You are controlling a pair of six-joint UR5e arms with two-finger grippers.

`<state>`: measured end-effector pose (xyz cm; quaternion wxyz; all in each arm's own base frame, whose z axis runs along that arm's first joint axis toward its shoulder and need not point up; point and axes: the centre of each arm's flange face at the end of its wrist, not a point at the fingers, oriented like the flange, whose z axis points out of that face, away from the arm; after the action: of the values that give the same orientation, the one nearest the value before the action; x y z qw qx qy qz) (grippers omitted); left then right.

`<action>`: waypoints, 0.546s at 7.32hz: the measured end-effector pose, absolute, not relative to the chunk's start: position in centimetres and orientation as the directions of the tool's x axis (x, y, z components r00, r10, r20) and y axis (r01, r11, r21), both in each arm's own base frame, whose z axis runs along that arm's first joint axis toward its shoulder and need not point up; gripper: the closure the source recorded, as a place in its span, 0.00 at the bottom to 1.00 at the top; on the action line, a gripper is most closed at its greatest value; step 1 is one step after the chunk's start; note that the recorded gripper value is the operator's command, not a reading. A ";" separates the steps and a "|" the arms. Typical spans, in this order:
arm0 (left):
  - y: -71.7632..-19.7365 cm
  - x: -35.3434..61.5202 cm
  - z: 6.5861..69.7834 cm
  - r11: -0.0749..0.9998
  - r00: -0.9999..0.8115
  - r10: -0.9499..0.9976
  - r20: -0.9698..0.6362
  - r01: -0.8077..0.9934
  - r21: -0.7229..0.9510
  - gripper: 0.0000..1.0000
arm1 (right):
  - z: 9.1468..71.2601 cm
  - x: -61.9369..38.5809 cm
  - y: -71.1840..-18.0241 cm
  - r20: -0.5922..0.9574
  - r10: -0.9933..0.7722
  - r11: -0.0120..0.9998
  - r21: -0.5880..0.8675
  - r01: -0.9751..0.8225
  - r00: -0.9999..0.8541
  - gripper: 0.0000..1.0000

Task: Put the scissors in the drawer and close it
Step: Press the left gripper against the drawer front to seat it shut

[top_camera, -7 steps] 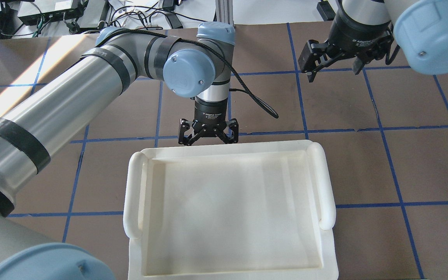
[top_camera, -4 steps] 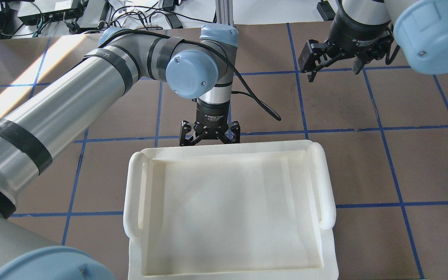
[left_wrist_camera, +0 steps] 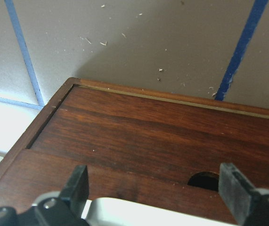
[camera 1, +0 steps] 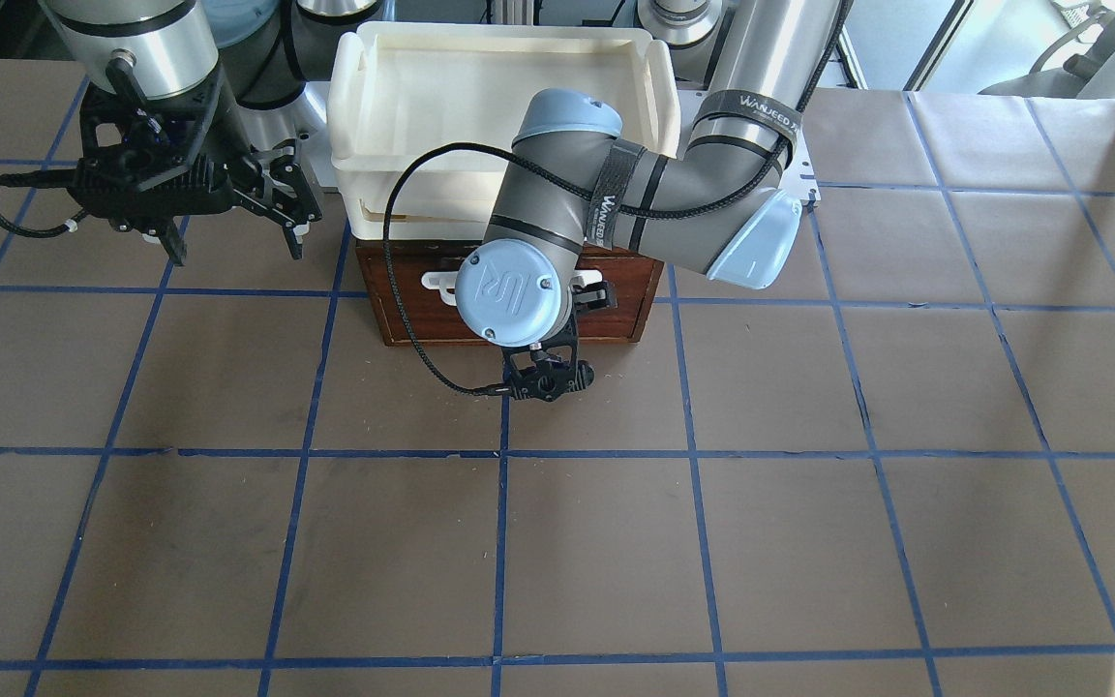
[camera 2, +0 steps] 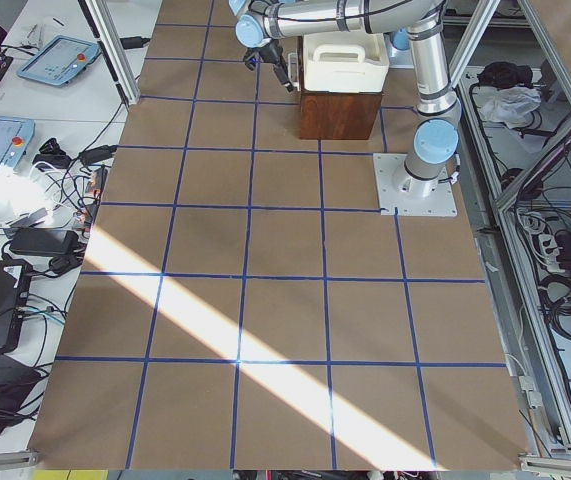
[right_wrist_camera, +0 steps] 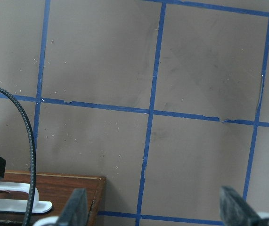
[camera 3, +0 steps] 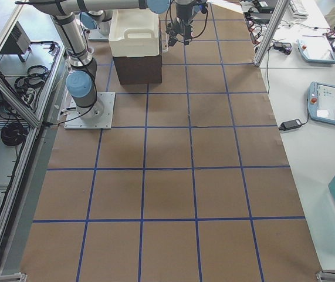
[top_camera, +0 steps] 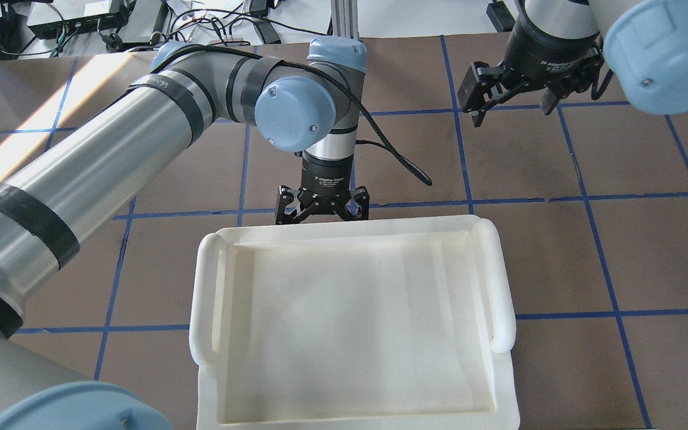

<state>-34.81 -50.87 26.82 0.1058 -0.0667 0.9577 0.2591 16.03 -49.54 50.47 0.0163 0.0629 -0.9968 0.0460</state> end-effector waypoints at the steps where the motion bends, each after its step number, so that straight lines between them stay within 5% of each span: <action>1: -50.9 -34.8 26.9 0.857 -0.969 -0.073 -0.237 -0.182 0.481 0.00 | 50.5 16.0 -49.5 0.038 -0.124 0.988 -0.090 -0.127 -0.992 0.00; 4: -53.7 -34.0 28.9 0.913 -0.979 -0.119 -0.163 -0.172 0.369 0.00 | 50.5 16.0 -49.6 0.038 -0.124 0.988 -0.090 -0.127 -0.992 0.00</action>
<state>-34.04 -53.70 28.88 0.0687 -0.0746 0.9757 0.1942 16.03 -49.55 50.45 0.0163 0.0630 -0.9968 0.0461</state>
